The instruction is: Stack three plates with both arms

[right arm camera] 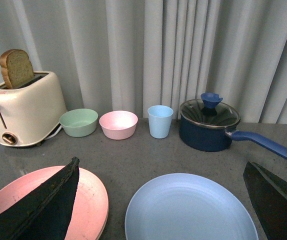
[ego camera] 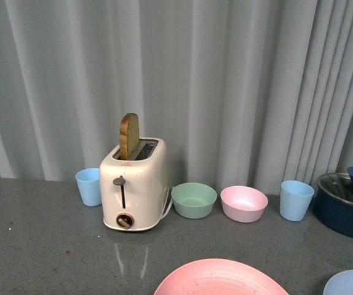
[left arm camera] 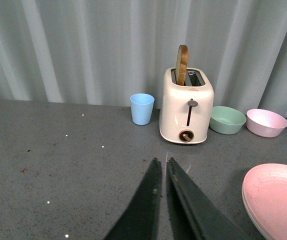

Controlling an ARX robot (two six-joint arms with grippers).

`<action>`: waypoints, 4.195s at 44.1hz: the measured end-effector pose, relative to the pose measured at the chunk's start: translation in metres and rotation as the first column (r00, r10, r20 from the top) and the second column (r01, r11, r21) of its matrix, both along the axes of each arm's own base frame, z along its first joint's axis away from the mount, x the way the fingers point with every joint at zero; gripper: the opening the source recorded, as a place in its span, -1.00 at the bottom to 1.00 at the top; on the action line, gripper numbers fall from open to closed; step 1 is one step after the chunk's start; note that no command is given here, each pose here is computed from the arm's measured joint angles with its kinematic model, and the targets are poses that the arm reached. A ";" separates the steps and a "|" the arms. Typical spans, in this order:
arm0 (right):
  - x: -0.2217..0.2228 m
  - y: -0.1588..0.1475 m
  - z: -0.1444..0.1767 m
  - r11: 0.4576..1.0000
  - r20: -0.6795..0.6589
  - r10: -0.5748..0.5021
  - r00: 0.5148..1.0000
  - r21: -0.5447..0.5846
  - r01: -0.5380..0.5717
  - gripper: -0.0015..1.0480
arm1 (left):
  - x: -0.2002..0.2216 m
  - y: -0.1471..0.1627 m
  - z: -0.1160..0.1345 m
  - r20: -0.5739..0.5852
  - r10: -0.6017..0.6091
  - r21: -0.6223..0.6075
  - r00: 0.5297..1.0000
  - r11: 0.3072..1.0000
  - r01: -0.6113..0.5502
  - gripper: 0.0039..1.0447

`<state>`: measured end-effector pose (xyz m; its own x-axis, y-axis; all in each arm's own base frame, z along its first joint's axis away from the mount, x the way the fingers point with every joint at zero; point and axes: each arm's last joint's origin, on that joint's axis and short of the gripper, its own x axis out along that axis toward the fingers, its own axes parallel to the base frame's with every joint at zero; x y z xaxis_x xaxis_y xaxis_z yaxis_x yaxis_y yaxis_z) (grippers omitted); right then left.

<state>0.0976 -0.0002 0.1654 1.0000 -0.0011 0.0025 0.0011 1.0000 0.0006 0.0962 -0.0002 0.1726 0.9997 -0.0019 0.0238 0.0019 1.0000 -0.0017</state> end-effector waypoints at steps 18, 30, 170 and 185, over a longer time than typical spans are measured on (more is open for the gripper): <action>0.000 0.000 0.000 1.000 0.000 0.000 1.000 0.000 0.000 0.86 | 0.000 0.000 0.000 0.000 0.000 0.000 1.000 1.000 0.000 0.49; 0.009 -0.006 0.015 0.872 -0.075 -0.489 0.869 -0.023 0.489 0.86 | 0.000 0.000 0.000 0.000 -0.001 0.000 1.000 1.000 0.001 0.87; 0.174 -0.207 -0.077 0.981 -0.740 0.040 0.671 0.158 0.115 -0.93 | 0.000 0.000 0.000 0.000 0.000 0.000 1.000 1.000 0.000 0.87; 0.185 -0.180 0.004 0.988 -0.536 0.070 0.842 0.153 0.015 -0.93 | 0.000 0.000 0.000 0.000 0.000 0.000 1.000 1.000 0.000 0.87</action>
